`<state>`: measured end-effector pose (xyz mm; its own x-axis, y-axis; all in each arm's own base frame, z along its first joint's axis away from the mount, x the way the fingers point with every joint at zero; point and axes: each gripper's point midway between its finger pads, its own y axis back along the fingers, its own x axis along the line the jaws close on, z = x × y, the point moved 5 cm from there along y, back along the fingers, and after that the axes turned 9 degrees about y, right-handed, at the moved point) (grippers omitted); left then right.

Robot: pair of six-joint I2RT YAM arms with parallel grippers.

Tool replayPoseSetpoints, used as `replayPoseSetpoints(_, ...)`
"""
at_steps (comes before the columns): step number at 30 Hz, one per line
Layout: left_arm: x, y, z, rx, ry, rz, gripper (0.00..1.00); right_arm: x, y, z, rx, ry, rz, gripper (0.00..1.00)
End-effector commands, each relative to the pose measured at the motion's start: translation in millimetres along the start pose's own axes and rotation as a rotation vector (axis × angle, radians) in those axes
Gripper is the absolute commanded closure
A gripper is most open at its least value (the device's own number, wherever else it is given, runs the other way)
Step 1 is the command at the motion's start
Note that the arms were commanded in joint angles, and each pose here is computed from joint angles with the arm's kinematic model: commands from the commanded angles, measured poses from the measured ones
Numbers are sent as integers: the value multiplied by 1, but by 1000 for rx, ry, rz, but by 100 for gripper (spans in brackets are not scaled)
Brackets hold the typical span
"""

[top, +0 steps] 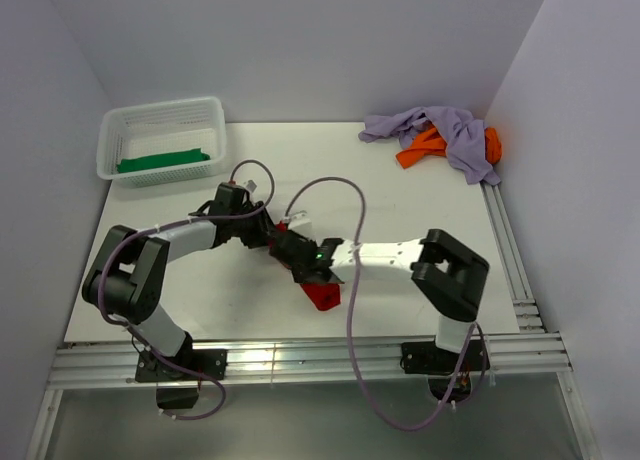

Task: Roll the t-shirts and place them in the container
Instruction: Roll the tshirt

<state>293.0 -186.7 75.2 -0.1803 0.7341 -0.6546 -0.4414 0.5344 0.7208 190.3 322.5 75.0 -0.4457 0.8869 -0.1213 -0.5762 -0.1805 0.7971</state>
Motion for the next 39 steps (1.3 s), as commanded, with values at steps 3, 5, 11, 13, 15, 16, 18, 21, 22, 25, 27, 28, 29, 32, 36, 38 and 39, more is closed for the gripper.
replayPoseSetpoints(3, -23, 30, 30, -100, -19, -96, 39, 10, -8, -29, 87, -313, 419, 100)
replayPoseSetpoints(5, -35, 40, 38, -126, -36, -134, 27, 8, -15, -44, 125, -349, 462, 100)
replayPoseSetpoints(11, -52, 61, 43, -153, -122, -205, 8, 5, -28, -65, 175, -536, 650, 100)
replayPoseSetpoints(13, -48, 61, 37, -131, -134, -208, 8, 2, -33, -69, 194, -573, 667, 100)
replayPoseSetpoints(15, -40, 59, 32, -112, -146, -189, 9, 0, -36, -72, 209, -587, 669, 100)
replayPoseSetpoints(16, -34, 58, 26, -95, -145, -177, 9, -1, -40, -77, 232, -592, 664, 100)
replayPoseSetpoints(18, -27, 57, 21, -80, -154, -159, 10, -3, -42, -77, 247, -588, 672, 100)
replayPoseSetpoints(21, -14, 54, 14, -44, -157, -100, 10, -7, -46, -76, 261, -551, 634, 100)
replayPoseSetpoints(22, -12, 52, 15, -37, -160, -80, 11, -7, -46, -71, 251, -540, 629, 100)
replayPoseSetpoints(25, -6, 49, 16, 6, -177, -21, 12, -13, -48, -69, 264, -490, 597, 100)
replayPoseSetpoints(27, 2, 47, 19, 24, -181, 56, 12, -20, -50, -72, 281, -450, 570, 100)
replayPoseSetpoints(28, 5, 46, 19, 36, -193, 80, 13, -22, -50, -67, 273, -441, 566, 100)
replayPoseSetpoints(29, 11, 46, 21, 31, -186, 122, 13, -26, -51, -70, 283, -413, 552, 100)
replayPoseSetpoints(32, 16, 48, 26, 25, -164, 127, 13, -33, -52, -68, 285, -383, 531, 100)
replayPoseSetpoints(36, 27, 57, 44, 12, -90, 61, 12, -41, -51, -67, 282, -359, 519, 100)
replayPoseSetpoints(38, 37, 60, 55, 9, -38, 48, 12, -45, -51, -70, 291, -338, 507, 100)
replayPoseSetpoints(39, 36, 57, 54, 43, -22, 16, 12, -46, -50, -69, 291, -327, 504, 100)
